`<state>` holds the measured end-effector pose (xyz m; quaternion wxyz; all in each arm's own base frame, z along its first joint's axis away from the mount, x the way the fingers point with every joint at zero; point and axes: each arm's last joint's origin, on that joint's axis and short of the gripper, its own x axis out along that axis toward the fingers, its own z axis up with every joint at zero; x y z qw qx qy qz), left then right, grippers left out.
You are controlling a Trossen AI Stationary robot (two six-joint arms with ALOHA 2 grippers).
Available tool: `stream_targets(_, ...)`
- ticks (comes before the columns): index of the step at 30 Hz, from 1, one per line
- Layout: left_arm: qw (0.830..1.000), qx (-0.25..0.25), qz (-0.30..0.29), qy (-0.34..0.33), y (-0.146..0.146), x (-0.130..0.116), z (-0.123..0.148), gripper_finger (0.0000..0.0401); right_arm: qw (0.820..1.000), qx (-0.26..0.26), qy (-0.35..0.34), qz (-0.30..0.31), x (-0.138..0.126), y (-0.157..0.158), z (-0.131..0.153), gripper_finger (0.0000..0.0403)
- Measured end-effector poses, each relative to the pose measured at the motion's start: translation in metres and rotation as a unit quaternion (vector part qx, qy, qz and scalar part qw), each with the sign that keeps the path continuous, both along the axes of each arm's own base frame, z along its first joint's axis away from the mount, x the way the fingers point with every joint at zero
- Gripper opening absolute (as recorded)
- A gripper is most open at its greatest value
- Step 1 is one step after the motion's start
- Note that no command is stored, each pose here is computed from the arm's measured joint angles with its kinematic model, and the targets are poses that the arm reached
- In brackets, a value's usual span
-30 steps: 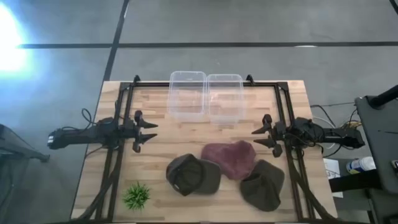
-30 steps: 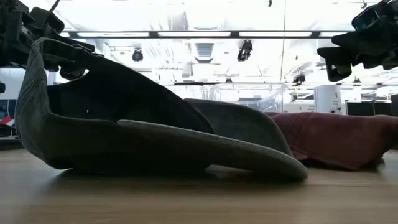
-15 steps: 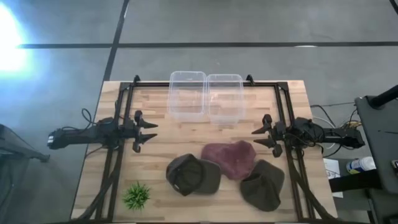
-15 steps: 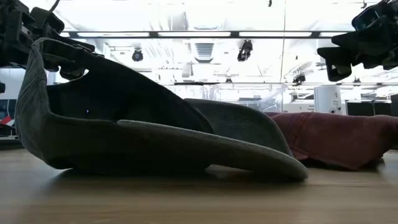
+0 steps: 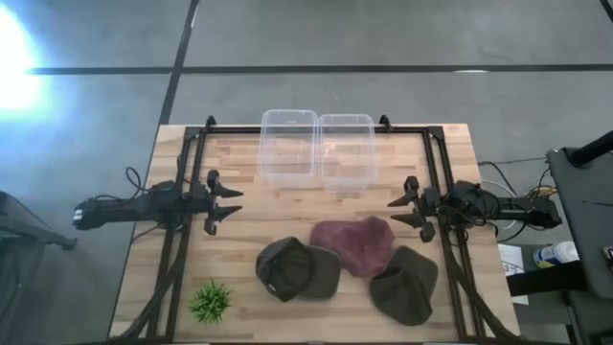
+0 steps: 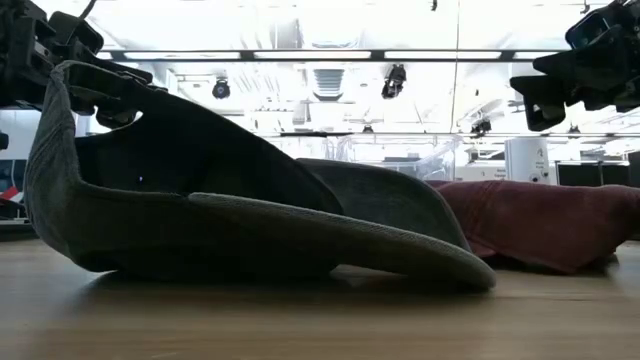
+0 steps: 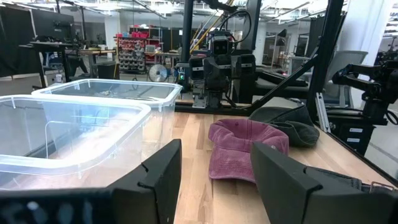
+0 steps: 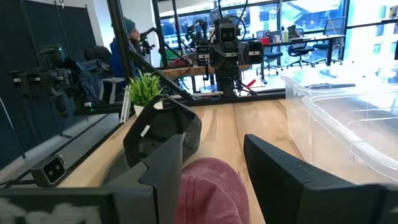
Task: Pick & Place hat
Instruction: Put the right black cap into the right transparent bin
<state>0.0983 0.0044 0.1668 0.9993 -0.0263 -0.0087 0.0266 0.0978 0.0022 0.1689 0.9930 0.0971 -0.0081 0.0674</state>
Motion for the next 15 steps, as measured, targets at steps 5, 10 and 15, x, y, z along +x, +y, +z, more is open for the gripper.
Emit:
stream_targets(5, 1.0, 0.0, 0.0, 0.0, 0.0, 0.0, 0.0, 0.0186, 0.965, 0.259, 0.035, 0.011, 0.0, 0.0005, 0.0001, 0.0169)
stream_targets(10, 1.0, 0.0, 0.0, 0.001, 0.0, 0.0, -0.0002, 0.0186, 0.918, 0.393, 0.047, 0.0, 0.0001, -0.0004, 0.0001, 0.0169)
stream_targets(15, 1.0, 0.0, 0.0, 0.001, 0.0, 0.0, -0.0002, 0.0186, 0.894, 0.445, 0.042, -0.021, 0.0002, -0.0019, 0.0, 0.0169)
